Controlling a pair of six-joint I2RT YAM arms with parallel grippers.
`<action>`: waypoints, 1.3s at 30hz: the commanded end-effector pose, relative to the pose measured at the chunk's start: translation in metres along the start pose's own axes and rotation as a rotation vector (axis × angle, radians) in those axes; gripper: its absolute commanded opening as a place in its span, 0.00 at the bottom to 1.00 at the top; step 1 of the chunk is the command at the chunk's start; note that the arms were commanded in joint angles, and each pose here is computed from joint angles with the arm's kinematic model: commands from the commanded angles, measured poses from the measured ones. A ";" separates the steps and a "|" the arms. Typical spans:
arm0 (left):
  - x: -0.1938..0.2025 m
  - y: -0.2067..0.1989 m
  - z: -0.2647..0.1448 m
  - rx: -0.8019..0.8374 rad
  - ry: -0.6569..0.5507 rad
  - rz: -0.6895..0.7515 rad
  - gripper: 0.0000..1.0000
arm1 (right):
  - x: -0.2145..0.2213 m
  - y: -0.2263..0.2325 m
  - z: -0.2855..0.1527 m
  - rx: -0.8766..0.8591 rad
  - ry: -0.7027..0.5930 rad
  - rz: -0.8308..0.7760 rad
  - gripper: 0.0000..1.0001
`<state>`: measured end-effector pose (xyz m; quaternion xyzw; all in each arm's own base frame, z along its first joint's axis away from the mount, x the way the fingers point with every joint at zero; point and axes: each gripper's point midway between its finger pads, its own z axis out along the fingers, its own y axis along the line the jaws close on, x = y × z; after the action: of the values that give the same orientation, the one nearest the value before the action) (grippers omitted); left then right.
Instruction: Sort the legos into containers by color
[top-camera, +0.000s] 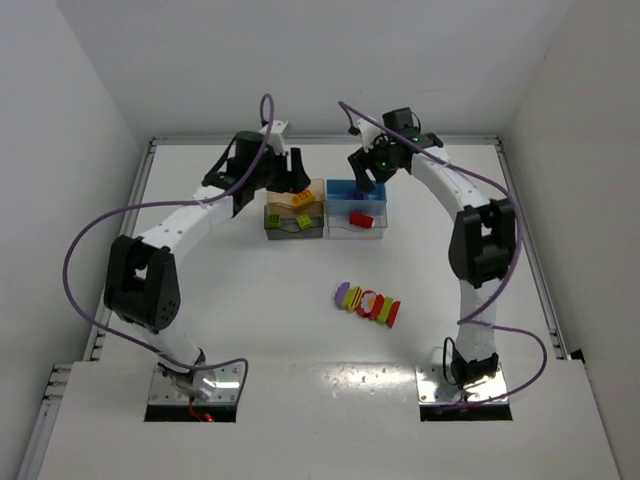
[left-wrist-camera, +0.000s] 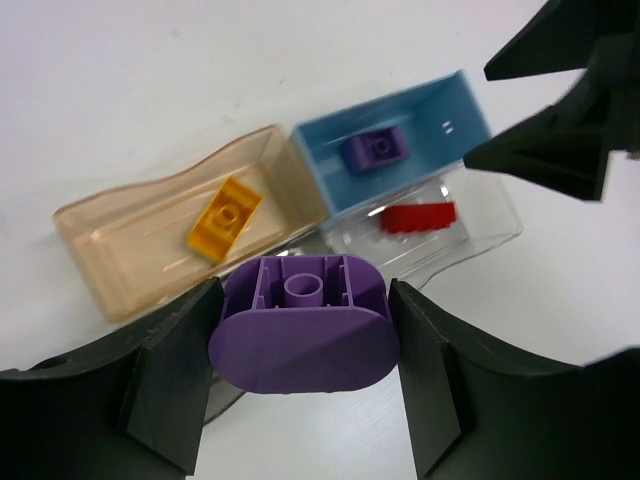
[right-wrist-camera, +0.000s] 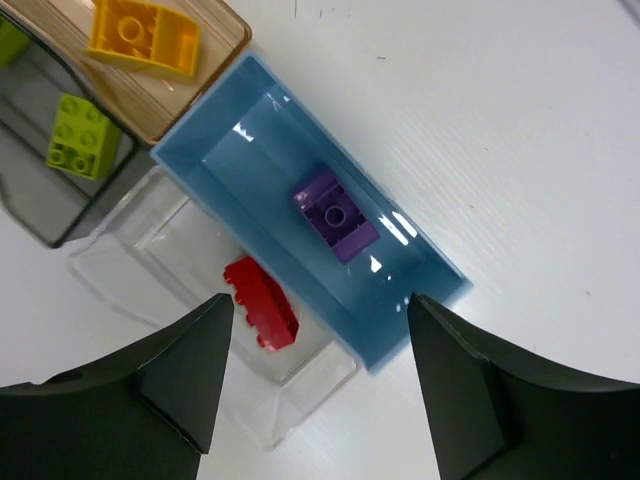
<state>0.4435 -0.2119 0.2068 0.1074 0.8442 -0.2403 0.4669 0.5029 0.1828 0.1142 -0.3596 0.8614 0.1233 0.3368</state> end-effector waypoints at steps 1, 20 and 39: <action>-0.028 -0.032 0.027 0.039 -0.082 0.021 0.00 | -0.060 -0.016 -0.086 0.126 -0.209 0.042 0.71; -0.001 -0.070 0.151 0.009 -0.038 0.042 0.11 | 0.002 -0.029 -0.191 0.257 -0.225 0.217 0.73; -0.044 -0.102 0.123 0.115 -0.124 0.124 1.00 | 0.012 -0.030 -0.180 0.235 -0.205 0.231 0.73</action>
<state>0.5186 -0.3500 0.1347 0.1515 0.8464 -0.2284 0.4566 0.4288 0.0723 0.2312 -0.2058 0.8736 0.0931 0.4311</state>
